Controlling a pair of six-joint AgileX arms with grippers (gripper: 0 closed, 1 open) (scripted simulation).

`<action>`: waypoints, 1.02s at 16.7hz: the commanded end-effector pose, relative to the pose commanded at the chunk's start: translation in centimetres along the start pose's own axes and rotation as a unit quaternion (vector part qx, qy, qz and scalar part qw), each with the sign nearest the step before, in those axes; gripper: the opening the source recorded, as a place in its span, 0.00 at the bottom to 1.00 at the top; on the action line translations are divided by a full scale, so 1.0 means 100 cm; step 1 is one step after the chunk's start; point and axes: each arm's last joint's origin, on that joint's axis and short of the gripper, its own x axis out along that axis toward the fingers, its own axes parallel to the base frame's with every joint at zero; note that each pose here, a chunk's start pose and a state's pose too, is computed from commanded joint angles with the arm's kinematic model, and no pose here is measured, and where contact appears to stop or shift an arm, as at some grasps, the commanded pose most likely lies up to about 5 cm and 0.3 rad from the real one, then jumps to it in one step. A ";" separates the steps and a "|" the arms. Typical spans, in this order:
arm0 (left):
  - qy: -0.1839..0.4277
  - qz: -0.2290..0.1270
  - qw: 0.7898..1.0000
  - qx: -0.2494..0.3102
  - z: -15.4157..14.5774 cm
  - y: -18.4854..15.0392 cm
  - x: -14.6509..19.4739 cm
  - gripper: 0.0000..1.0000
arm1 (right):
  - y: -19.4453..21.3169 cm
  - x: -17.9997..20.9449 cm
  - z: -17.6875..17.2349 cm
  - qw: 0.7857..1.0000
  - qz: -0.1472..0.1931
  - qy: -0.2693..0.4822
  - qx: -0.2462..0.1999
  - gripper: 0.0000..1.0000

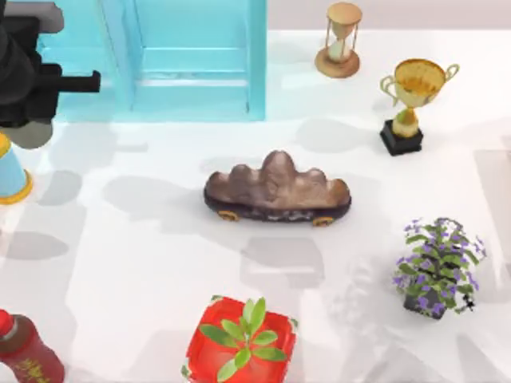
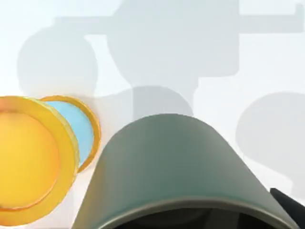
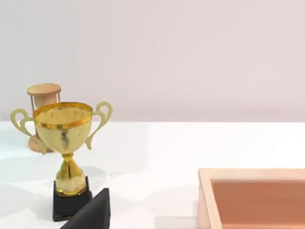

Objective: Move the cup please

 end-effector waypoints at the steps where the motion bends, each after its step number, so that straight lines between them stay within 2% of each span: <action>1: -0.011 0.009 1.000 0.002 0.004 0.021 -0.008 0.00 | 0.000 0.000 0.000 1.000 0.000 0.000 0.000 1.00; 5: 0.008 0.052 0.999 -0.005 -0.004 0.115 -0.019 0.00 | 0.000 0.000 0.000 1.000 0.000 0.000 0.000 1.00; 7: 0.042 0.058 0.997 -0.014 -0.019 0.155 -0.016 0.00 | 0.000 0.000 0.000 1.000 0.000 0.000 0.000 1.00; 9: 0.080 0.048 0.995 -0.023 -0.037 0.183 -0.011 0.00 | 0.000 0.000 0.000 1.000 0.000 0.000 0.000 1.00; 11: 0.120 0.026 0.992 -0.027 -0.053 0.197 -0.003 0.00 | 0.000 0.000 0.000 1.000 0.000 0.000 0.000 1.00; 14: 0.156 -0.005 0.987 -0.025 -0.064 0.200 0.008 0.00 | 0.000 0.000 0.000 1.000 0.000 0.000 0.000 1.00; 17: 0.157 -0.006 0.987 -0.024 -0.065 0.200 0.008 0.00 | 0.000 0.000 0.000 1.000 0.000 0.000 0.000 1.00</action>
